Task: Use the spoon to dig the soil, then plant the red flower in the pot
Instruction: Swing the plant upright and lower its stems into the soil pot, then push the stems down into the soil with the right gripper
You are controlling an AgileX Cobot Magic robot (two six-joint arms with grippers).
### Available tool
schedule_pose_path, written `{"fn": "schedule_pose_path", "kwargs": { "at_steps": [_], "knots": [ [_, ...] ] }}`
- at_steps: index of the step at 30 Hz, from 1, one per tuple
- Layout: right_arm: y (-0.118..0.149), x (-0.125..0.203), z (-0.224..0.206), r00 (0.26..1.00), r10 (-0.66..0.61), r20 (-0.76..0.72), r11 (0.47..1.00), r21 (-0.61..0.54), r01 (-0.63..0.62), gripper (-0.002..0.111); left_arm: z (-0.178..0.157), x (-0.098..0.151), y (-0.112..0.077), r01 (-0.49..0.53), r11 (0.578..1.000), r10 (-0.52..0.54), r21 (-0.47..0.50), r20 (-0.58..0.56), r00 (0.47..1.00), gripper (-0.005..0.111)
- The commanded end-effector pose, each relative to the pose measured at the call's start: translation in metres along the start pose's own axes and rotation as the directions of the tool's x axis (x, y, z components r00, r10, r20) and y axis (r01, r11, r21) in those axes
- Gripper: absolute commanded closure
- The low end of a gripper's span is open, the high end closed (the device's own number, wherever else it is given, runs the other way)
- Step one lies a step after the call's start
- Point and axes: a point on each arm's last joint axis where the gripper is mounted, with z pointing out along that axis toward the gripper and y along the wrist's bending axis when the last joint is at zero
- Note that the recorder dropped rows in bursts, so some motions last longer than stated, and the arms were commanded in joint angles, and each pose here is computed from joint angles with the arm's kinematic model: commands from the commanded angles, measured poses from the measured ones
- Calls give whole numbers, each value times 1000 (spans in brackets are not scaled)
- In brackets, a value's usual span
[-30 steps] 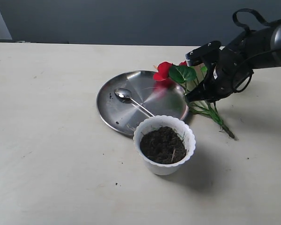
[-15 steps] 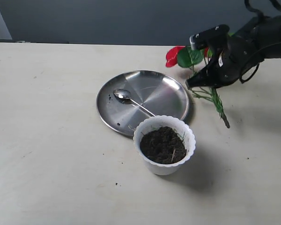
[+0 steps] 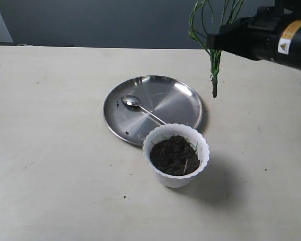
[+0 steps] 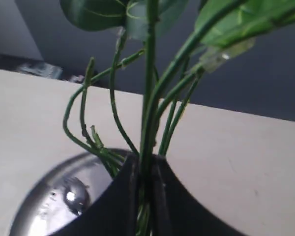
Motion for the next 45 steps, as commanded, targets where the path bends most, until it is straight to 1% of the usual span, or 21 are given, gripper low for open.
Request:
{"fn": "schedule_pose_path", "kwargs": {
  "at_steps": [1, 2, 3, 4, 5, 7, 10, 12, 18, 23, 29, 34, 40, 45],
  "knots": [
    [6, 24, -25, 985, 79, 153, 991, -115, -62, 109, 0, -1, 0, 13, 1000, -13, 6, 8, 1000, 106],
    [7, 33, -30, 979, 89, 181, 987, -146, -63, 109, 0, -1, 0, 13, 1000, -13, 6, 8, 1000, 106],
    [10, 49, -38, 964, 119, 237, 976, -206, -70, 109, 0, -1, 0, 13, 1000, -13, 6, 8, 1000, 106],
    [11, 57, -42, 955, 138, 261, 969, -234, -76, 109, 0, -1, 0, 13, 1000, -13, 6, 8, 1000, 106],
    [13, 72, -51, 939, 139, 314, 959, -280, -48, 109, 0, -1, 0, 13, 1000, -13, 6, 8, 1000, 106],
    [14, 89, -59, 926, 69, 371, 959, -281, 41, 109, 0, -1, 0, 13, 1000, -13, 6, 8, 1000, 106],
    [15, 97, -60, 912, 80, 401, 948, -314, 55, 109, 0, -1, 0, 13, 1000, -13, 6, 8, 1000, 106],
    [18, 107, -53, 933, 62, 354, 934, -349, 70, 109, 0, -1, 0, 13, 1000, -13, 6, 8, 1000, 106],
    [14, 135, -30, 976, 14, 217, 942, -329, 59, 109, 0, -1, 0, 13, 1000, -13, 6, 8, 1000, 106],
    [18, 130, -22, 973, -5, 231, 926, -366, 91, 109, 0, -1, 0, 13, 1000, -13, 6, 8, 1000, 106],
    [20, 130, -21, 973, -9, 229, 914, -393, 101, 109, 0, -1, 0, 13, 1000, -13, 6, 8, 1000, 106],
    [22, 143, -16, 986, -21, 166, 898, -430, 92, 109, 0, -1, 0, 13, 1000, -13, 6, 8, 1000, 106],
    [22, 165, -7, 998, -24, 60, 891, -451, 48, 109, 0, -1, 0, 13, 1000, -13, 6, 8, 1000, 106],
    [24, 169, -7, 998, -40, 43, 876, -480, 55, 109, 0, -1, 0, 13, 1000, -13, 6, 8, 1000, 106]
  ]
}}
